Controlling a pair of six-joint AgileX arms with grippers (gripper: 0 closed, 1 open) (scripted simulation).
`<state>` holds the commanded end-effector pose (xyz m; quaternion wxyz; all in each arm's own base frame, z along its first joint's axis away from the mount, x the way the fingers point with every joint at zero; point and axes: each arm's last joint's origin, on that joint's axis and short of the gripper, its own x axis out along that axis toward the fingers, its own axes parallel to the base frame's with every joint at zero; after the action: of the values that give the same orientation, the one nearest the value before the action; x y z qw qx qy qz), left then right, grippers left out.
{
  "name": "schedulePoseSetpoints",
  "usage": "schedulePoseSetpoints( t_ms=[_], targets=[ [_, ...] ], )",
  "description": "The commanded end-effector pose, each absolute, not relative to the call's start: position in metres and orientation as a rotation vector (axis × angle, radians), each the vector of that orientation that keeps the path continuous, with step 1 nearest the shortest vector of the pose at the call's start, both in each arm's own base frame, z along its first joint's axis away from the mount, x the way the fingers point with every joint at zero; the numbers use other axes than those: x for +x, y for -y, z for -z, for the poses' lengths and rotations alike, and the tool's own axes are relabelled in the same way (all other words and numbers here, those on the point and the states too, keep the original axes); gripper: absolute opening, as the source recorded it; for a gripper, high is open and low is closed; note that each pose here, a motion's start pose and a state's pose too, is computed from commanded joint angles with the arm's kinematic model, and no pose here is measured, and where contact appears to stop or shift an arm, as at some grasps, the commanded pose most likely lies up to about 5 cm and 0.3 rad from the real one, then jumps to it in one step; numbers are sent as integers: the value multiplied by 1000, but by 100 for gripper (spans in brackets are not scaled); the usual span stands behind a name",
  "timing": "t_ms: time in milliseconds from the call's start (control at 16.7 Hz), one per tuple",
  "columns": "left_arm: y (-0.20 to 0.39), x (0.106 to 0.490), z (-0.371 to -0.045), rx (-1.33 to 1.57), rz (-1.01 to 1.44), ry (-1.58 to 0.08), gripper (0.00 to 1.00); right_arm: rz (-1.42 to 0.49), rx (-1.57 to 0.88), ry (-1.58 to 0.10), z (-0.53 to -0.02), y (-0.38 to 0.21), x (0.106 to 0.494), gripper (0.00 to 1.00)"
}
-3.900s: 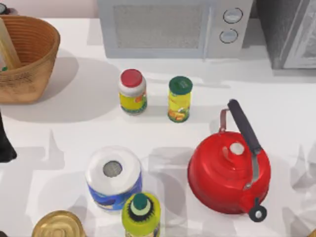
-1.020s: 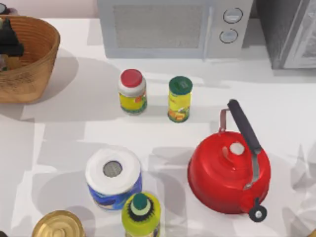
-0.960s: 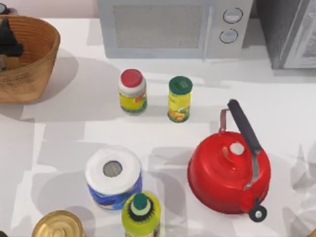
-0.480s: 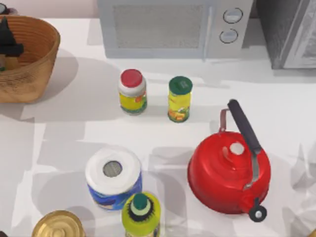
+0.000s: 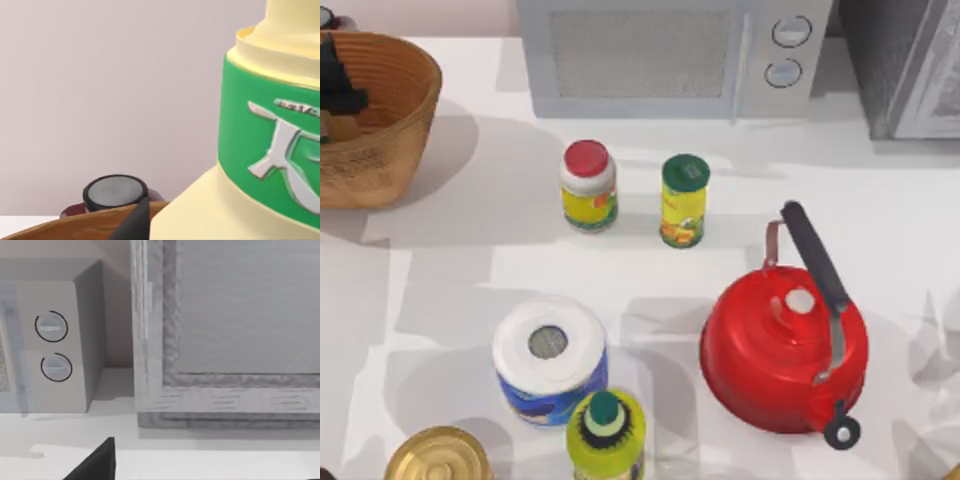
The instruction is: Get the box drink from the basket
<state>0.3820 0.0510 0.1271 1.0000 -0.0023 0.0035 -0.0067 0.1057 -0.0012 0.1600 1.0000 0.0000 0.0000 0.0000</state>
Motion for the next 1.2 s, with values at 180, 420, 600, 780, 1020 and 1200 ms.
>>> schedulePoseSetpoints(
  t_ms=[180, 420, 600, 780, 1020, 1200],
  targets=[
    [-53, 381, -136, -1, 7, 7, 0, 0, 0, 0, -160, 1, 106, 100],
    [-54, 386, -156, -3, 6, -1, 0, 0, 0, 0, -160, 1, 106, 100],
    [-55, 391, -188, 1, 6, 10, 0, 0, 0, 0, -160, 1, 106, 100],
    [-55, 392, -224, 4, 7, 19, 0, 0, 0, 0, -160, 1, 106, 100],
    [-54, 386, -265, 2, 8, 17, 0, 0, 0, 0, -160, 1, 106, 100],
    [-53, 381, -283, 1, 8, 15, 0, 0, 0, 0, -160, 1, 106, 100]
  ],
)
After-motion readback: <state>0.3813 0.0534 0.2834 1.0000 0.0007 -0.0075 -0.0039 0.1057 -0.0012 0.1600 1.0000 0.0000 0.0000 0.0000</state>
